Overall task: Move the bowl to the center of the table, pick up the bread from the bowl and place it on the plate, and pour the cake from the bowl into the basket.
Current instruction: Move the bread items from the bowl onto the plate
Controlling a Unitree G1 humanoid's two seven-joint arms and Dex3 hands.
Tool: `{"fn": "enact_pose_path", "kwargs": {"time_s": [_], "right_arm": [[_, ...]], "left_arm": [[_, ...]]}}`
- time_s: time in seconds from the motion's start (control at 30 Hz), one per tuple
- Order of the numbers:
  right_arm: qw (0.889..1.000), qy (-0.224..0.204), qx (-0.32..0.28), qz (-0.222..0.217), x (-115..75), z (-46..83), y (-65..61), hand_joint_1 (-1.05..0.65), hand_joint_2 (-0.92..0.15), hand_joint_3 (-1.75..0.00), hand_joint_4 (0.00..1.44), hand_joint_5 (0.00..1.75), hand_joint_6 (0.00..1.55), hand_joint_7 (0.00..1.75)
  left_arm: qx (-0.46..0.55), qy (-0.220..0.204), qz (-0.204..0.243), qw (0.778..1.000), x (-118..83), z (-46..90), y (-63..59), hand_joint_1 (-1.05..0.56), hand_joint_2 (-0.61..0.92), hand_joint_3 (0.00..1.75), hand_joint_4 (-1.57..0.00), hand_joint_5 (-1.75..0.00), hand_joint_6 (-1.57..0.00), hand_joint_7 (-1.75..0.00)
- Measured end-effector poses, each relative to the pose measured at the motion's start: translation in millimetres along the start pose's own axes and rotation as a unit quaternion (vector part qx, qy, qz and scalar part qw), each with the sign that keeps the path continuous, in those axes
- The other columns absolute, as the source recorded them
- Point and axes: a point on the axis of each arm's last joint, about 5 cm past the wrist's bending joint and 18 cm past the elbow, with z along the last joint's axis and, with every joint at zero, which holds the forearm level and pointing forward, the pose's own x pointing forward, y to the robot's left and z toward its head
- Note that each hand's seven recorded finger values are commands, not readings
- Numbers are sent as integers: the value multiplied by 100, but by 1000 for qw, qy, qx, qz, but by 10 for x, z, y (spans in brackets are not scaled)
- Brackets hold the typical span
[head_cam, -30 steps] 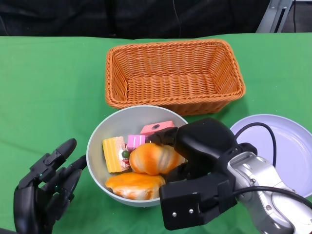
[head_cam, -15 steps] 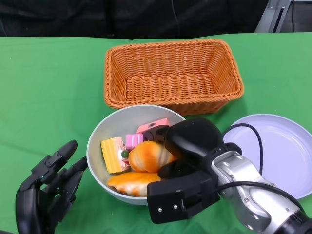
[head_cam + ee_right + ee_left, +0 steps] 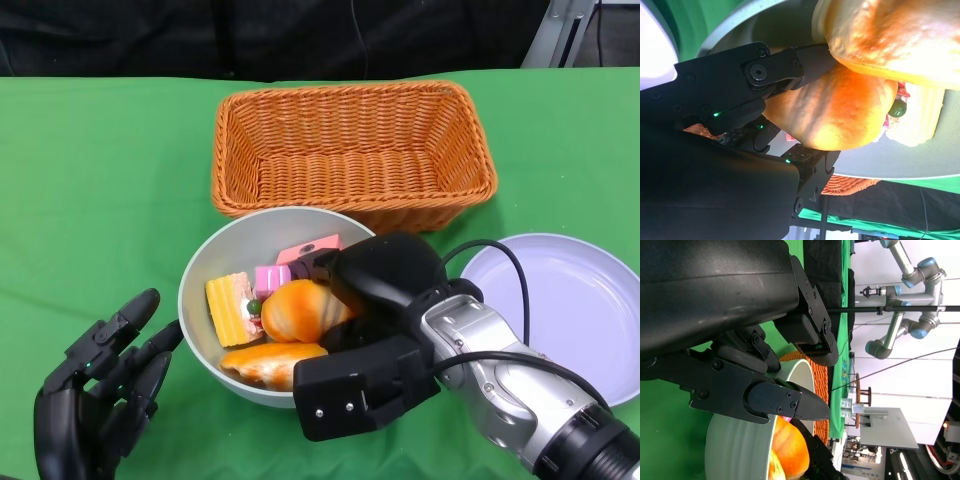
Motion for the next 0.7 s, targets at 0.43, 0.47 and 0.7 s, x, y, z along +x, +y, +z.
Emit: {"fn": "enact_pose_path", "kwargs": {"time_s": [0.43,0.47,0.7], "right_arm": [[997,-30,58,-45,4,-59,44,-32,-86,-1,72,116,102,8],[996,-33,68,-48,2,-70,58,-31,-86,-1,71,116,104,9],[988,-55,123,-69,-12,-128,110,-23,-88,0,78,111,107,7]], "left_arm": [[2,7,-1,1000,-9,-40,8,-57,92,14,-94,0,-83,0],[3,6,-2,1000,-2,-42,10,-58,92,14,-94,0,-83,0],[-4,7,-2,1000,13,-62,19,-56,92,14,-93,0,-82,0]]}}
